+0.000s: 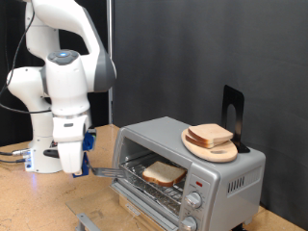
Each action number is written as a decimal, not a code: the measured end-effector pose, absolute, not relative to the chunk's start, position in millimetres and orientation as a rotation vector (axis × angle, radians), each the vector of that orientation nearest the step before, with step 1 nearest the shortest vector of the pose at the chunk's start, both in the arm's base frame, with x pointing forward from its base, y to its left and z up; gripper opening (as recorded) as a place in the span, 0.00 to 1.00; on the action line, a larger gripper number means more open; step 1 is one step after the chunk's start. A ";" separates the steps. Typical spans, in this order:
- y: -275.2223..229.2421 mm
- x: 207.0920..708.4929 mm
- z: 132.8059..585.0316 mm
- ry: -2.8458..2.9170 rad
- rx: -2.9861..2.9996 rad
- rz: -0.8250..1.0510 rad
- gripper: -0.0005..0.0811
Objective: Make a piece of toast with the oven
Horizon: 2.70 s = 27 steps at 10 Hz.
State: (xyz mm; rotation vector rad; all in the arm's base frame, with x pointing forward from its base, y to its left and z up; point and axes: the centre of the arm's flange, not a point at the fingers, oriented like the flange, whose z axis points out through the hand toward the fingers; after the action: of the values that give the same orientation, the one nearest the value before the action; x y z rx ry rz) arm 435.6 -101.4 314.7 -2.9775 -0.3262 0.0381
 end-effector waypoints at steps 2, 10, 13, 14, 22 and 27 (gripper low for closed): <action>-106.7 434.8 315.9 -0.321 -2.961 0.042 0.33; -157.8 441.7 395.9 -0.275 -2.721 -0.061 0.33; -154.6 443.7 432.4 -0.285 -2.691 -0.082 0.33; -153.3 442.6 434.9 -0.289 -2.685 -0.072 0.33; -61.9 450.3 469.9 -0.371 -2.462 -0.097 0.33; 25.1 446.4 495.1 -0.357 -2.510 -0.101 0.33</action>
State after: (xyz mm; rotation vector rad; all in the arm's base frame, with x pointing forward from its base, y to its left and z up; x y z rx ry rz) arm 446.4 25.1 495.1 -2.5102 -0.3566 -0.1007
